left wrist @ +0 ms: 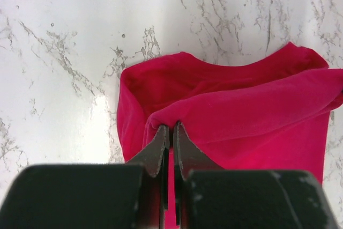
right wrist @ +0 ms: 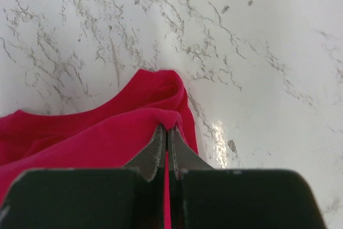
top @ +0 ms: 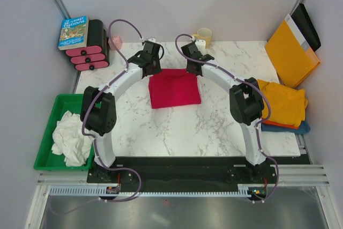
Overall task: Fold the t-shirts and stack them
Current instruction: Fold the long partially folded tshirt into a neat square, then smooth out wrinkles on the folded tshirt
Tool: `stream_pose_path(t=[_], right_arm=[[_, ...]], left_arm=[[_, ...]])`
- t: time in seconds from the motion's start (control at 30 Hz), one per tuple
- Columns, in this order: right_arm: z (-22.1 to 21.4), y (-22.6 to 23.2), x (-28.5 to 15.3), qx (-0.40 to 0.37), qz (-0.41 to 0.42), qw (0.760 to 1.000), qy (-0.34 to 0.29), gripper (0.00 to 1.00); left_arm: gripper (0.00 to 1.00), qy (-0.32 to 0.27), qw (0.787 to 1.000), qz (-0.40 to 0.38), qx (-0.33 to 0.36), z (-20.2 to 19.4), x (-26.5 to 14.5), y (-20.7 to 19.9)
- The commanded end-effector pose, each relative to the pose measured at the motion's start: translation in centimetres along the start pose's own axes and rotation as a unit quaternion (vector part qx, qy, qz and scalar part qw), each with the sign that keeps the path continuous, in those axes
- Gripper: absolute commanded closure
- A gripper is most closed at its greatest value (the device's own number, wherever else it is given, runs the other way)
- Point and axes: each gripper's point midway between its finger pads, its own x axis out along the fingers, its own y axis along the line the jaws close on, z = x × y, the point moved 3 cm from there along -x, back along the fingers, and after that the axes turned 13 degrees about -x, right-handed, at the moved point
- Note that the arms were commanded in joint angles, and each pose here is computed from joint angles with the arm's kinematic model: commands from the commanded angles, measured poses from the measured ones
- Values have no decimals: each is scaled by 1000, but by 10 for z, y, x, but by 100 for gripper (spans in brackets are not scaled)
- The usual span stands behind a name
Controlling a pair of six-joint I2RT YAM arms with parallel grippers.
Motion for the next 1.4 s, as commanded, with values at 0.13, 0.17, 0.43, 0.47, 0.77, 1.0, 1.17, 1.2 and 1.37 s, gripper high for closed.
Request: stream_pose_path(t=[0.13, 0.17, 0.43, 0.47, 0.77, 1.0, 1.17, 1.2, 1.37], right_arm=[[30, 7, 23, 15, 27, 999, -27, 91], [31, 5, 20, 14, 25, 999, -30, 79], [31, -6, -41, 23, 53, 996, -64, 19], [27, -1, -44, 21, 66, 996, -62, 20], [-49, 27, -8, 1, 96, 995, 24, 100], [-105, 35, 5, 0, 102, 991, 87, 100], [-146, 24, -15, -11, 87, 989, 117, 100], [-156, 22, -23, -18, 84, 989, 121, 100], [-174, 16, -52, -24, 80, 989, 120, 100]], left_arm=[[98, -14, 1000, 16, -20, 20, 24, 3], [89, -19, 999, 20, -33, 25, 22, 4], [20, -77, 994, -50, -60, 50, -35, -10], [20, -65, 994, -59, -59, 43, -36, -12], [63, 72, 994, -80, -28, -60, 6, -30], [68, 146, 988, -43, -29, -120, 32, -10], [69, 165, 985, -12, -38, -145, 17, 15], [69, 174, 984, -4, -33, -156, 13, 22], [69, 169, 985, 5, -26, -168, -10, 32]])
